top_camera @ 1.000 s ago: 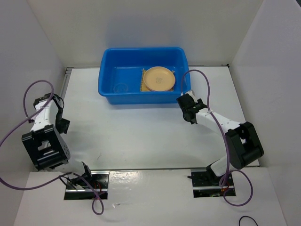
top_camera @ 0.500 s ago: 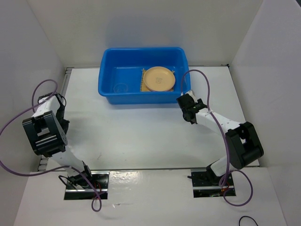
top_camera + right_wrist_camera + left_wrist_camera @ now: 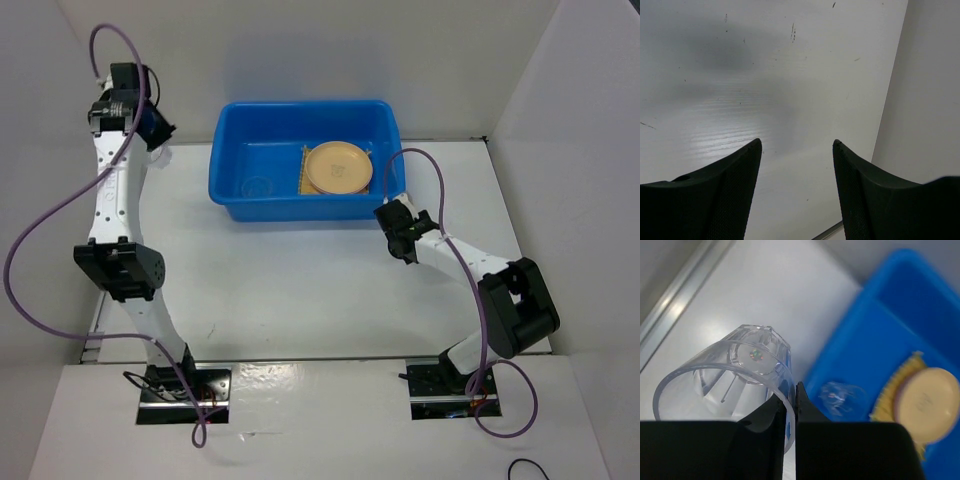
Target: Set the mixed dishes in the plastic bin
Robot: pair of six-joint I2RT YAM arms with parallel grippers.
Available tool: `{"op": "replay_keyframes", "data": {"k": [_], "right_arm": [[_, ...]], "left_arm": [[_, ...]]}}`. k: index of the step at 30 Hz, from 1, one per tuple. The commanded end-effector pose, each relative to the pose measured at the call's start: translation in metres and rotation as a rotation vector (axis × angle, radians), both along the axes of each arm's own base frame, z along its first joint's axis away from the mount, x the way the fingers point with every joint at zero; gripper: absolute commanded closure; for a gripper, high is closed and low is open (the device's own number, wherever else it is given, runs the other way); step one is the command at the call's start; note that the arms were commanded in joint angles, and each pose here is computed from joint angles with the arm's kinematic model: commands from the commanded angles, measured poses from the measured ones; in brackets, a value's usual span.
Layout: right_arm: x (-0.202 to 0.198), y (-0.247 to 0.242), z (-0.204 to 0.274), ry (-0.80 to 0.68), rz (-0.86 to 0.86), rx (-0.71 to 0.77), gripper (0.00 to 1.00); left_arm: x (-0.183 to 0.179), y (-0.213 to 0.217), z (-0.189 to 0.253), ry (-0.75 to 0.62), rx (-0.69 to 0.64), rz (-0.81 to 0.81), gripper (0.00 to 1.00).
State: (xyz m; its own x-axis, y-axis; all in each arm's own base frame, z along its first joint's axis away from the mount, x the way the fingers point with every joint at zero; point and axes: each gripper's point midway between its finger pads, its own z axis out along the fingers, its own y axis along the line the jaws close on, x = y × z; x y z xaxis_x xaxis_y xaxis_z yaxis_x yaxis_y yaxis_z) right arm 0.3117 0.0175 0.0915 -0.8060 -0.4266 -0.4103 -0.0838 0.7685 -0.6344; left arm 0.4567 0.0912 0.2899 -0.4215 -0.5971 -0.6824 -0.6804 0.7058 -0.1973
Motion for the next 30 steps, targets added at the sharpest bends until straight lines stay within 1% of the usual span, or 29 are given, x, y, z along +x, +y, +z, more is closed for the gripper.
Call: {"op": "replay_keyframes", "data": {"k": [1,2,3,4,5,6,7,9,10,11,12,14,15,16,19,20,22,24,25,26,27,29,30], "right_arm": [[0.005,0.003,0.002,-0.047,-0.017,0.004,0.36],[0.005,0.002,0.005,-0.058,-0.021,0.001,0.36],[0.005,0.002,0.006,-0.059,-0.021,0.001,0.36],[0.005,0.002,0.006,-0.059,-0.021,0.001,0.36],[0.005,0.001,0.006,-0.067,-0.032,-0.002,0.36],[0.005,0.001,0.006,-0.067,-0.032,-0.002,0.36],[0.005,0.0,0.01,-0.08,-0.037,-0.007,0.36],[0.005,0.0,0.01,-0.08,-0.037,-0.007,0.36],[0.005,0.0,0.01,-0.08,-0.037,-0.007,0.36],[0.005,0.0,0.01,-0.08,-0.037,-0.007,0.36],[0.005,-0.002,0.011,-0.084,-0.041,-0.015,0.36],[0.005,-0.002,0.011,-0.084,-0.041,-0.015,0.36],[0.005,-0.001,0.014,-0.097,-0.047,-0.005,0.36],[0.005,-0.001,0.014,-0.097,-0.047,-0.005,0.36],[0.005,-0.001,0.014,-0.097,-0.047,-0.005,0.36],[0.005,-0.001,0.014,-0.097,-0.047,-0.005,0.36],[0.005,-0.003,0.015,-0.101,-0.051,-0.013,0.36],[0.005,-0.003,0.015,-0.101,-0.051,-0.013,0.36],[0.005,-0.003,0.015,-0.101,-0.051,-0.013,0.36],[0.005,-0.003,0.015,-0.101,-0.051,-0.013,0.36],[0.005,-0.003,0.015,-0.101,-0.051,-0.013,0.33],[0.005,-0.004,0.016,-0.105,-0.056,-0.02,0.33],[0.005,-0.004,0.016,-0.105,-0.056,-0.02,0.32]], "left_arm": [[0.063,-0.083,0.01,-0.13,-0.078,-0.389,1.0],[0.073,-0.098,0.027,-0.17,-0.051,-0.466,1.0],[0.08,-0.127,0.026,-0.17,-0.056,-0.535,1.0],[0.1,-0.143,-0.011,-0.105,-0.073,-0.579,1.0],[0.102,-0.16,-0.001,-0.138,-0.066,-0.635,1.0],[0.109,-0.168,0.014,-0.204,-0.077,-0.669,0.99],[0.12,-0.198,-0.005,-0.207,-0.133,-0.755,0.99],[0.131,-0.215,-0.005,-0.256,-0.123,-0.785,0.96],[0.142,-0.219,-0.008,-0.288,-0.11,-0.774,0.96],[0.146,-0.226,-0.016,-0.285,-0.132,-0.767,0.96],[0.152,-0.227,-0.029,-0.273,-0.142,-0.761,0.98],[0.159,-0.227,-0.049,-0.243,-0.142,-0.75,0.98],[0.163,-0.227,-0.07,-0.21,-0.15,-0.748,0.98],[0.163,-0.227,-0.081,-0.186,-0.155,-0.746,0.98],[0.168,-0.222,-0.103,-0.156,-0.161,-0.734,0.97],[0.169,-0.222,-0.117,-0.128,-0.167,-0.732,0.97],[0.168,-0.222,-0.132,-0.096,-0.175,-0.729,0.95],[0.165,-0.219,-0.154,-0.041,-0.171,-0.723,0.91],[0.165,-0.219,-0.151,-0.05,-0.169,-0.723,0.88],[0.164,-0.226,-0.159,-0.035,-0.173,-0.733,0.87],[0.164,-0.226,-0.166,-0.025,-0.175,-0.732,0.85],[0.162,-0.225,-0.167,-0.015,-0.177,-0.731,0.8],[0.162,-0.225,-0.167,-0.015,-0.177,-0.731,0.72]]}}
